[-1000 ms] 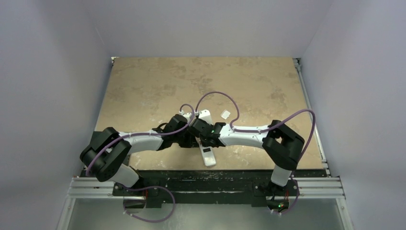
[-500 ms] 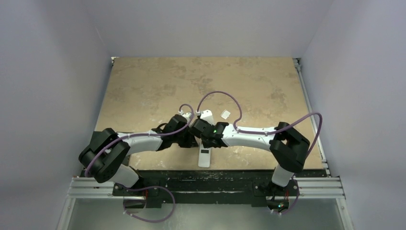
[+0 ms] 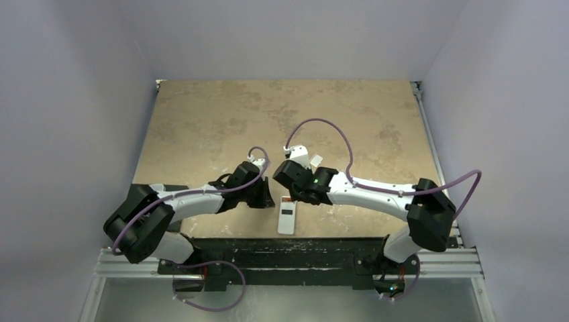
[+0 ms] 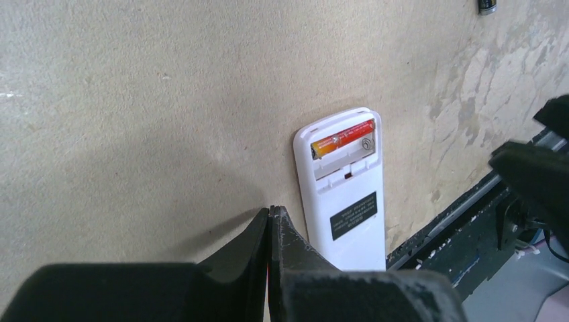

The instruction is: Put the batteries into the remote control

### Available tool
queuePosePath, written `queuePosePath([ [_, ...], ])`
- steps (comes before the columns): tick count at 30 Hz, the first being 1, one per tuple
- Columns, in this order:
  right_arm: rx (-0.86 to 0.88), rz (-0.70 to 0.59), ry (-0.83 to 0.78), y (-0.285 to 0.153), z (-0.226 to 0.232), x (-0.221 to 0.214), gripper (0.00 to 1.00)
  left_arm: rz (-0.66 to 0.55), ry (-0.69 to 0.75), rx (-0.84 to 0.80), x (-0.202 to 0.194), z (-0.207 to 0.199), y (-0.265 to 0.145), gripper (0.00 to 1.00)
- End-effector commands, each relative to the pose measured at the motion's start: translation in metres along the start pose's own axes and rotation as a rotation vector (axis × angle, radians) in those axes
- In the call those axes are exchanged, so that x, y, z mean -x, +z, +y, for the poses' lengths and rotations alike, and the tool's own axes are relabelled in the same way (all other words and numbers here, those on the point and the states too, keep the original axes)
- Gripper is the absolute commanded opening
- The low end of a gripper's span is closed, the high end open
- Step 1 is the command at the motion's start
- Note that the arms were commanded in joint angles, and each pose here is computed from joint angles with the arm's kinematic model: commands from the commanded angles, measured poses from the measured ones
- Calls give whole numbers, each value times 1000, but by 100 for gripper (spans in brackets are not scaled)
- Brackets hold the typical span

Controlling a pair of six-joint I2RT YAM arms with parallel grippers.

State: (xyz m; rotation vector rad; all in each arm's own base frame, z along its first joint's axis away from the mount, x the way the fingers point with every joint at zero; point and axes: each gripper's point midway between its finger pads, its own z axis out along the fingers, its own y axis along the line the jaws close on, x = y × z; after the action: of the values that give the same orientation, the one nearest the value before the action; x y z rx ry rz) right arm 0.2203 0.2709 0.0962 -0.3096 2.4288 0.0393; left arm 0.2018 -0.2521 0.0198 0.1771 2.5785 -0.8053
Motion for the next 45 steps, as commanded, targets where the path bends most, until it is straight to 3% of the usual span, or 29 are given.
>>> queuePosePath([
  [1,-54,-43,9,-7,-30,12,41,-29,24,-1,3,-2,-11,2],
  [15,29,-28,132,6,-82,20,50,-41,-2,-5,1,-6,-33,33],
  [31,-9,66,173,64,-110,2,51,-43,-72,-38,-7,-11,-50,62],
  [39,-35,107,164,83,-119,-10,49,-27,-106,-55,-15,-15,-61,88],
  [45,-26,123,168,89,-118,-11,44,-5,-130,-74,-22,-17,-66,91],
])
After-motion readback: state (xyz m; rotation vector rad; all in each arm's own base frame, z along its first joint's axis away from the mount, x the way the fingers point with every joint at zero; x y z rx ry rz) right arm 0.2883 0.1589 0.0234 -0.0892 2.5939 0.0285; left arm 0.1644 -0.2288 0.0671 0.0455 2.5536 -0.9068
